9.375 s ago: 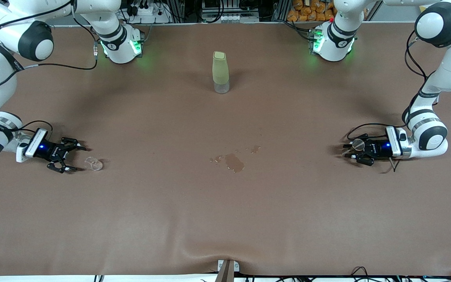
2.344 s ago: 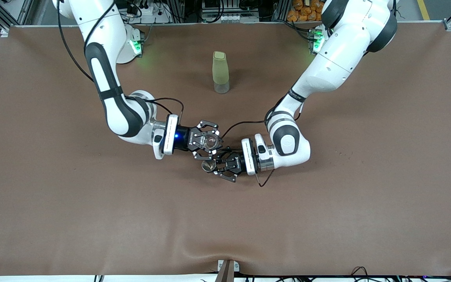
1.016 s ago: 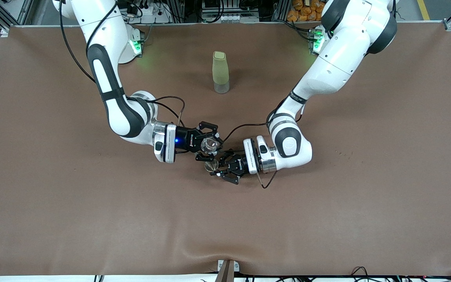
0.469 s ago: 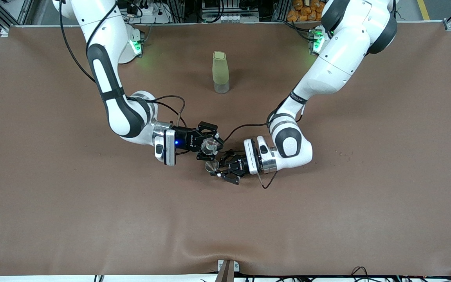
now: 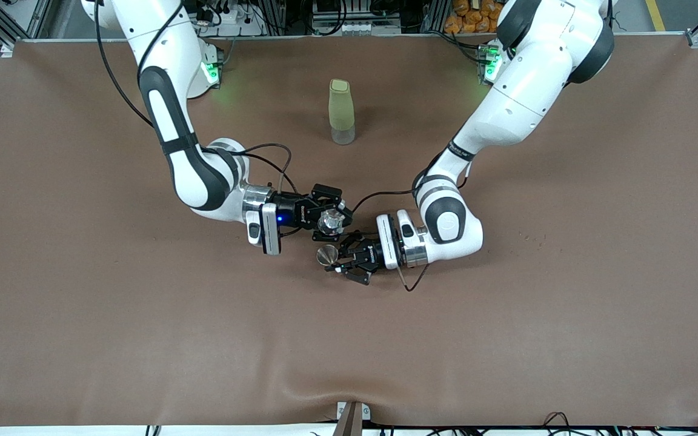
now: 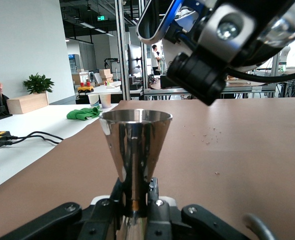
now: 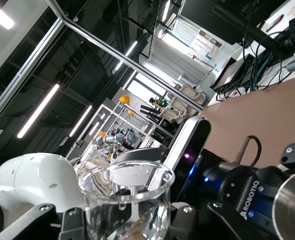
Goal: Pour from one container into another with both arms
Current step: 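Tilt the right gripper to pour the beaker into the jigger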
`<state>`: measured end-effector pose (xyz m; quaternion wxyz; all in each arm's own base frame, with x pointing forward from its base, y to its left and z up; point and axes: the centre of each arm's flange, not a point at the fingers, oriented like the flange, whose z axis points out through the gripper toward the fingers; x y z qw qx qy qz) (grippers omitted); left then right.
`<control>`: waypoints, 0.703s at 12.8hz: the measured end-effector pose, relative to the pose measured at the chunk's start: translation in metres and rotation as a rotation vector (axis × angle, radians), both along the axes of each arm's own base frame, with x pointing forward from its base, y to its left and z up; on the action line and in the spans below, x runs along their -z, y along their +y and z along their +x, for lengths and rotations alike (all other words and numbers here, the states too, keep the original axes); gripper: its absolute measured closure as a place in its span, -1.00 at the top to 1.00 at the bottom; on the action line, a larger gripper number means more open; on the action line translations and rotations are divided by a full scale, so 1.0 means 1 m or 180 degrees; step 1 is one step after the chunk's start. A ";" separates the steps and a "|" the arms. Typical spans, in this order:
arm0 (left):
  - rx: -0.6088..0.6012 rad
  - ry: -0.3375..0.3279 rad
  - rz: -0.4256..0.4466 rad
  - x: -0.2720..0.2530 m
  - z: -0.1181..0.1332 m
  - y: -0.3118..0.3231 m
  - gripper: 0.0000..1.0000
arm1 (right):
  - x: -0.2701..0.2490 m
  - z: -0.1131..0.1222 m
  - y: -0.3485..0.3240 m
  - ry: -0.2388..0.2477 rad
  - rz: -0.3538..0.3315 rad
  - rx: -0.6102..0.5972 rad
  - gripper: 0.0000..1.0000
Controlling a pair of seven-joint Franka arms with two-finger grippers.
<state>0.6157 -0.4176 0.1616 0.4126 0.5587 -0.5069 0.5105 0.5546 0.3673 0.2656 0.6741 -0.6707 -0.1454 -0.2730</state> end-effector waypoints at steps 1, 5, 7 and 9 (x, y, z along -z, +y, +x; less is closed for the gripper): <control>-0.0004 0.0002 -0.0002 0.000 0.000 0.000 -0.58 | -0.001 0.000 0.000 0.0068 0.0014 -0.0004 -0.68; 0.0020 -0.0002 -0.0049 -0.001 0.001 0.001 -0.58 | -0.003 0.001 0.001 0.0389 0.0082 -0.0027 -0.68; 0.0041 -0.0049 -0.0067 -0.002 0.001 0.001 -0.58 | -0.007 0.003 0.002 0.0507 0.0119 -0.0039 -0.68; 0.0054 -0.0069 -0.0094 -0.002 0.002 0.003 -0.58 | -0.009 0.004 0.002 0.0599 0.0143 -0.0044 -0.68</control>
